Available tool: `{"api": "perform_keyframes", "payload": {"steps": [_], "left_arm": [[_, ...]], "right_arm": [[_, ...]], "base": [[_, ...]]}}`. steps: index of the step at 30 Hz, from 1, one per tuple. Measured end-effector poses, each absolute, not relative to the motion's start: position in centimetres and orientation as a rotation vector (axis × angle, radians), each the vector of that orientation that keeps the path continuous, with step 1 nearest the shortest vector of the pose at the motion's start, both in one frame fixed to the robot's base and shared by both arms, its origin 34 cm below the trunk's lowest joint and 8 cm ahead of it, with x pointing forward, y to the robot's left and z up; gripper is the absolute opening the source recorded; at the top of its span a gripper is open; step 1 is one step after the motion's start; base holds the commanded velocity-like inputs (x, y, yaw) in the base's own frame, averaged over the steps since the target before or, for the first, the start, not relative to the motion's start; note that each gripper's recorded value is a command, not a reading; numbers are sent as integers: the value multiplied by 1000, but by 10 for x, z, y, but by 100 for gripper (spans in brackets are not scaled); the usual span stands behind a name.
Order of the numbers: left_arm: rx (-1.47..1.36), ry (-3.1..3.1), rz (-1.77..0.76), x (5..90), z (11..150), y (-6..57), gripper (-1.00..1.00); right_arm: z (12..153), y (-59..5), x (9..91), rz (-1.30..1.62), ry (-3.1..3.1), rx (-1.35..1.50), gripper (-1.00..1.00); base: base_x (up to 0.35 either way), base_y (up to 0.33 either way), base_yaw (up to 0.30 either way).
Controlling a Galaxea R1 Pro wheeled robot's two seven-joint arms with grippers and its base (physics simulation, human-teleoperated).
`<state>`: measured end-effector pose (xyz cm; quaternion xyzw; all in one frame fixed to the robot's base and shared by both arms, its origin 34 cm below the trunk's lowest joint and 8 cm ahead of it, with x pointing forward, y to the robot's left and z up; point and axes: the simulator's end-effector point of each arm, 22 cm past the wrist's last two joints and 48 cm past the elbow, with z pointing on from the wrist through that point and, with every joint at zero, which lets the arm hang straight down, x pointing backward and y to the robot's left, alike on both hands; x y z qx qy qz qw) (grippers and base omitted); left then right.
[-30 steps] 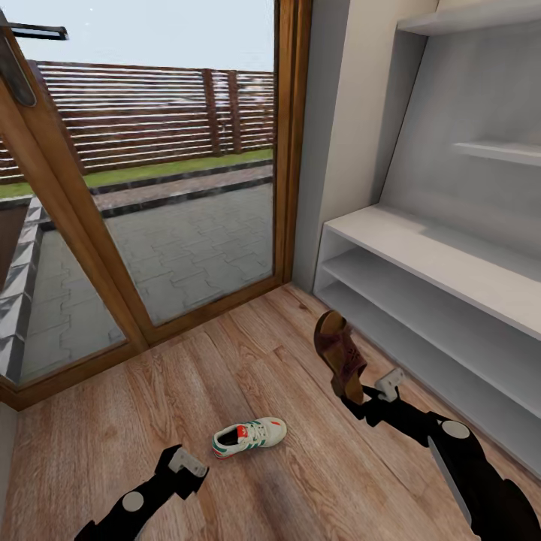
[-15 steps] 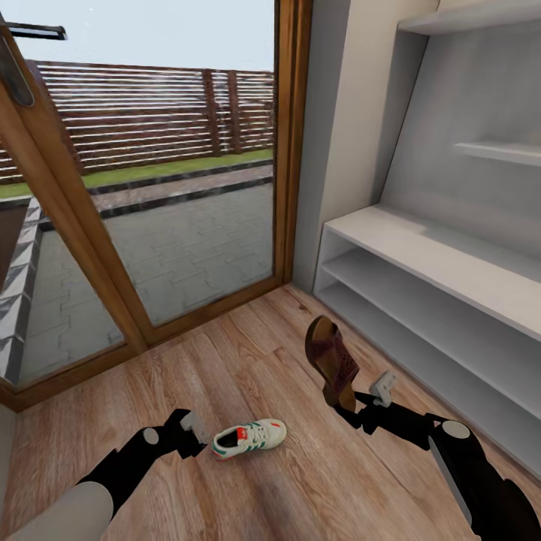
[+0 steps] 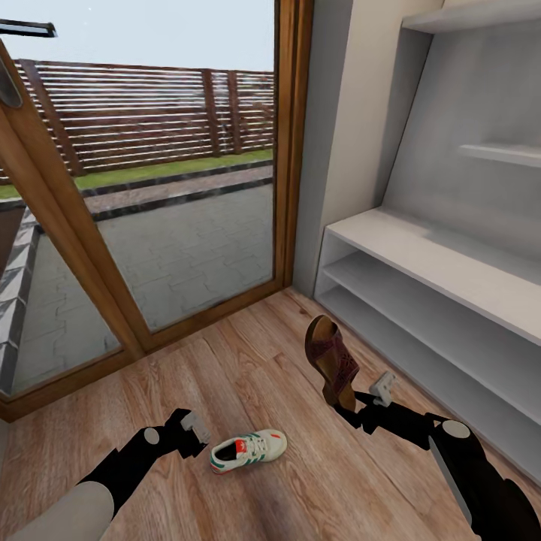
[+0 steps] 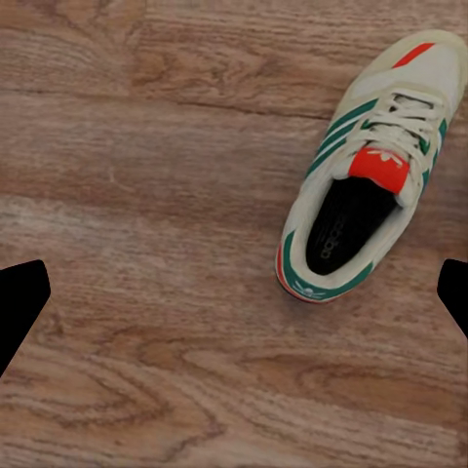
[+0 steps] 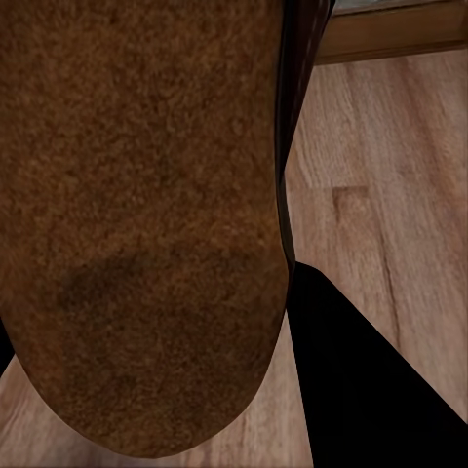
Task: Pick up the two gym shoes and the two sandals from the corridor floor and place them onto the hallstand (shoe rack) in the corridor, making sure they are on the rack and not on the floor. Arrange them so the two gym shoes are next to each other and the two sandals are next to each other.
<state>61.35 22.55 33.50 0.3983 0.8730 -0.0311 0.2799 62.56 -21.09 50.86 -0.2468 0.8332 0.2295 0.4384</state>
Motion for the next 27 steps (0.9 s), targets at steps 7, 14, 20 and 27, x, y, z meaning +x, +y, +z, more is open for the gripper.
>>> {"api": "perform_keyframes", "payload": {"steps": [7,14,20,27], "left_arm": [[1064,2340,-85,614,336,225,100],[1062,2340,-89,613,335,223,100],[1061,2339,-88,614,336,223,100],[1059,2340,-89,614,336,223,100]], "right_arm": [[511,-211,627,566,2065,-615,-100],[525,-233,630,590,2041,-567,-100],[527,-234,630,590,2038,-563,-100],[527,-234,630,590,2038,-563,-100]], "base": [[107,66,0],[33,53,-1],[69,232,-172],[43,108,-267]]}}
